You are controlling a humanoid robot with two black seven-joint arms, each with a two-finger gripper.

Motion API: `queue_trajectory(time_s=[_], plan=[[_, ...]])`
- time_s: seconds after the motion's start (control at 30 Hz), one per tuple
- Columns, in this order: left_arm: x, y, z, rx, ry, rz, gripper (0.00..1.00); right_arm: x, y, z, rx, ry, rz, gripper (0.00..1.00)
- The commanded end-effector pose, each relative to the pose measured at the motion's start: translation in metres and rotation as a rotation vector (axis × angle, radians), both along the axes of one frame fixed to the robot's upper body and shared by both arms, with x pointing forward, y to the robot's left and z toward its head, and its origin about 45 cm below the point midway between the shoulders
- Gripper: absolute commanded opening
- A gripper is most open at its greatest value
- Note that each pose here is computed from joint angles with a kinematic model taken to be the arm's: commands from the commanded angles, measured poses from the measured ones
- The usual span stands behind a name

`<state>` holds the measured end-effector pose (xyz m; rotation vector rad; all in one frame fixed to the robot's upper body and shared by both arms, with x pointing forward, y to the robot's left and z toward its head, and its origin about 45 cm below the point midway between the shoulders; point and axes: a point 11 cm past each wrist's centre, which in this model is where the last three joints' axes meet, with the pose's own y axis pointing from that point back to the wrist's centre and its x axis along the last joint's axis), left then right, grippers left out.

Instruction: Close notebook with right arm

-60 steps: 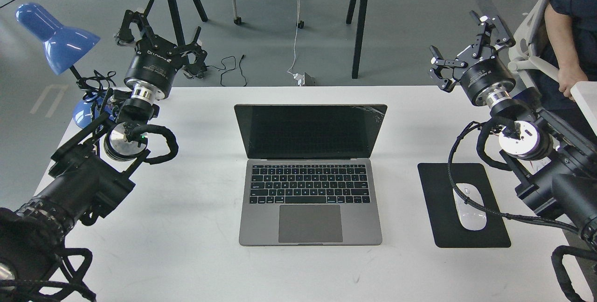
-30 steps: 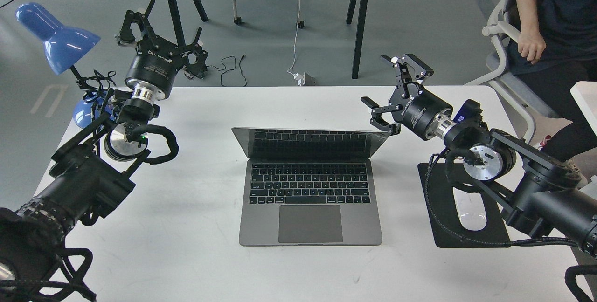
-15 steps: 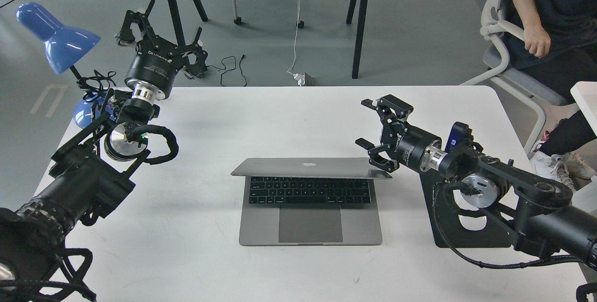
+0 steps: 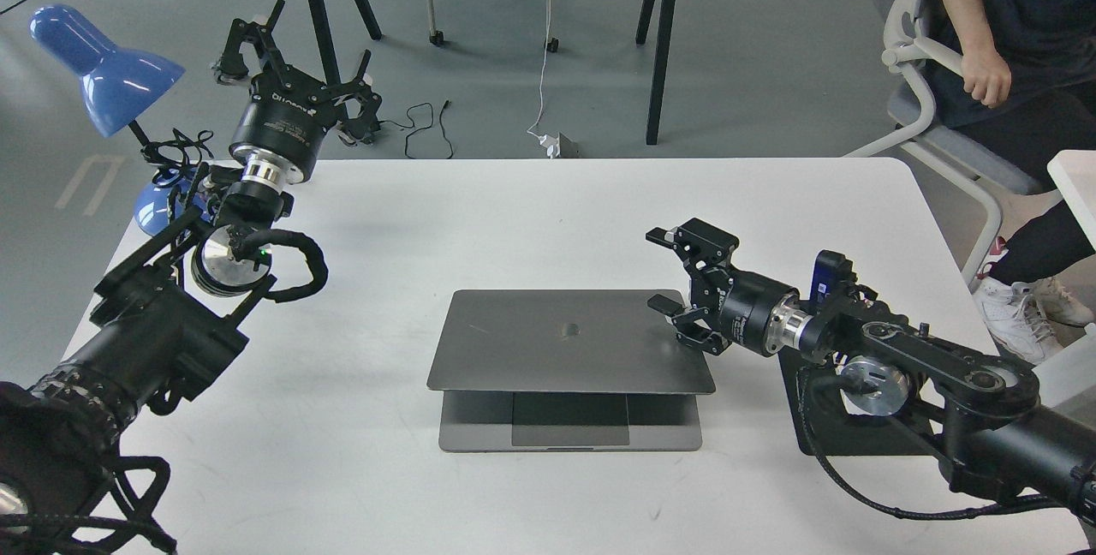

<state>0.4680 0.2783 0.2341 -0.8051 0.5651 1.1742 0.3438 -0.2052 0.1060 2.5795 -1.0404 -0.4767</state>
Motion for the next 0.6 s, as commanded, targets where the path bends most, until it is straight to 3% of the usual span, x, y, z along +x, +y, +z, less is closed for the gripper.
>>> queue_trajectory(time_s=[0.0, 0.57], plan=[[0.0, 0.0, 0.0, 0.0, 0.0, 0.0, 1.0, -0.011, 0.002, -0.011, -0.042, 0.012, 0.044, 1.0], [0.0, 0.0, 0.0, 0.001, -0.001, 0.001, 1.0, -0.024, 0.0, -0.026, -0.094, 0.039, 0.086, 1.0]])
